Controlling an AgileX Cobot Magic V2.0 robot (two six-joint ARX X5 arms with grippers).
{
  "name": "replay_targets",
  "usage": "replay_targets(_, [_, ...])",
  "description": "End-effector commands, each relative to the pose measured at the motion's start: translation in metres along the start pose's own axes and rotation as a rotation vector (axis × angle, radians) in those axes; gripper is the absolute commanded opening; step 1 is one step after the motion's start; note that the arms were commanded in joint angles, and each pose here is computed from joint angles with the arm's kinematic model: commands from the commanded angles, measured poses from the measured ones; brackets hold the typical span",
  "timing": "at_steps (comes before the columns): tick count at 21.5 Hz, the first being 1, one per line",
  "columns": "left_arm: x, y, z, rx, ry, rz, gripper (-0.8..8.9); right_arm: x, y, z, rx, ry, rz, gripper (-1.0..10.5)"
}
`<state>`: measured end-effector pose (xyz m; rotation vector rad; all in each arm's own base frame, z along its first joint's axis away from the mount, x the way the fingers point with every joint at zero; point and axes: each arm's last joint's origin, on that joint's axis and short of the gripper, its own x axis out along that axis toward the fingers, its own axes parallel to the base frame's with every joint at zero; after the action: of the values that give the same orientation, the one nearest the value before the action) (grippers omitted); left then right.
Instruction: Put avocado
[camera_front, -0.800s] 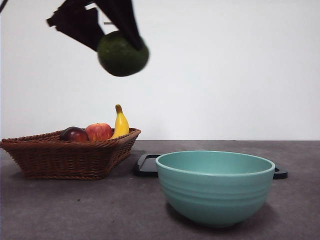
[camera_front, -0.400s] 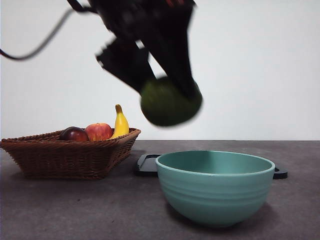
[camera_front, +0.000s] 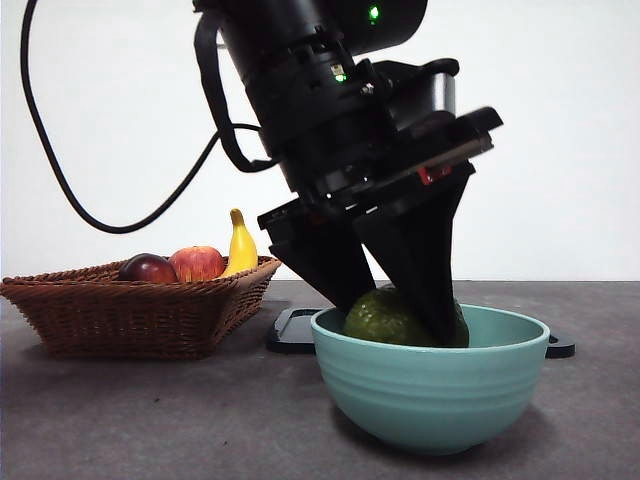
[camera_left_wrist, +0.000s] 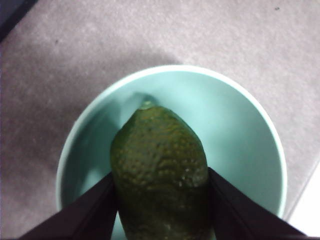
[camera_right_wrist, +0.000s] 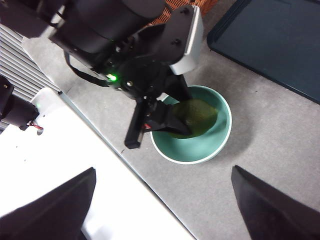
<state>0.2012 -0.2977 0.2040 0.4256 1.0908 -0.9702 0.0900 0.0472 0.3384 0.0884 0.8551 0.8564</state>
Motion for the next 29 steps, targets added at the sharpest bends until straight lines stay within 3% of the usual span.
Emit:
replay_targets(1, [0.01, -0.003, 0.005, 0.021, -0.005, -0.002, 1.77, -0.002, 0.002, 0.004, -0.019, -0.016, 0.003, 4.3])
replay_targets(6, [0.016, -0.002, 0.004, 0.02, 0.003, -0.002, 1.91, -0.003, 0.002, 0.004, -0.019, -0.017, 0.003, 4.3])
replay_targets(9, [0.016, -0.002, 0.004, 0.019, 0.004, -0.002, 2.9, -0.003, 0.002, 0.004, -0.019, -0.017, 0.003, 4.3])
replay_targets(15, [0.016, -0.003, 0.004, 0.015, 0.011, -0.003, 2.92, -0.003, 0.002, 0.004, -0.019, -0.016, 0.003, 4.3])
replay_targets(18, [0.016, -0.003, 0.004, 0.008, 0.013, -0.003, 3.83, -0.003, 0.002, 0.004, -0.019, -0.016, 0.003, 4.3])
replay_targets(23, [0.011, -0.005, 0.007, -0.005, 0.016, -0.004, 3.73, -0.003, 0.002, 0.004, -0.019, -0.016, 0.003, 4.3])
replay_targets(29, [-0.027, -0.012, 0.032, 0.007, -0.045, -0.008, 3.73, -0.003, 0.002, 0.004, -0.02, -0.016, 0.003, 4.3])
